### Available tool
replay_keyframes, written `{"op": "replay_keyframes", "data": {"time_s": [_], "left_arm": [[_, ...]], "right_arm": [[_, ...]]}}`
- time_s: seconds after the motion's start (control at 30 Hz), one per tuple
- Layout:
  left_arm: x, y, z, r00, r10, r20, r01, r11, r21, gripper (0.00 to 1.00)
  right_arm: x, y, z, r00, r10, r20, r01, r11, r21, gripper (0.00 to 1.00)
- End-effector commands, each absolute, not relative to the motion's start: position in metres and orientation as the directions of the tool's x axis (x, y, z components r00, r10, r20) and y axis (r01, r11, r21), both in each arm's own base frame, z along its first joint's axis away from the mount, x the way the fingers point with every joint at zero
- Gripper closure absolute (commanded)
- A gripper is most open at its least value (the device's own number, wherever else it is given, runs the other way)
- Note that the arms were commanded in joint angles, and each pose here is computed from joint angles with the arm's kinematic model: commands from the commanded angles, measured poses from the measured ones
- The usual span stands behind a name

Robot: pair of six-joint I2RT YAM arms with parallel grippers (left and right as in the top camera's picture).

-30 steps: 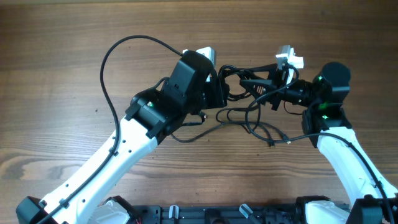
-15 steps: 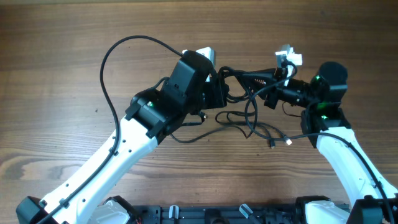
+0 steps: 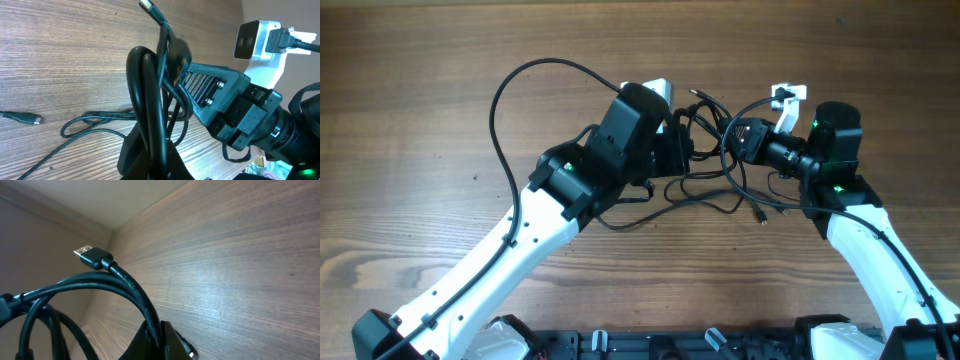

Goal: Untangle cables

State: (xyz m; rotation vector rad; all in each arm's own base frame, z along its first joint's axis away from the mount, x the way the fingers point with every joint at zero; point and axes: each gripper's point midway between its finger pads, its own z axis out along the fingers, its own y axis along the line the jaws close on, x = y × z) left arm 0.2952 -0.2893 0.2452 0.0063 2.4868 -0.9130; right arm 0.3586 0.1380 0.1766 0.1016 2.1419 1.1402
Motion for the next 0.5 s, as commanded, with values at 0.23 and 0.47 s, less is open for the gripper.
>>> {"op": "replay_keyframes", "data": {"time_s": [0.23, 0.47], "left_arm": [[0.293, -0.284, 0.260, -0.865, -0.159, -0.477, 0.195, 0.768, -0.610, 0.96], [0.291, -0.280, 0.256, -0.870, -0.156, -0.468, 0.179, 0.783, -0.595, 0.96]], "right_arm": [[0.374, 0.098, 0.146, -0.705, 0.553, -0.444, 0.047, 0.661, 0.749, 0.93], [0.365, 0.100, 0.136, -0.707, 0.668, -0.233, 0.234, 0.532, 0.814, 0.96]]}}
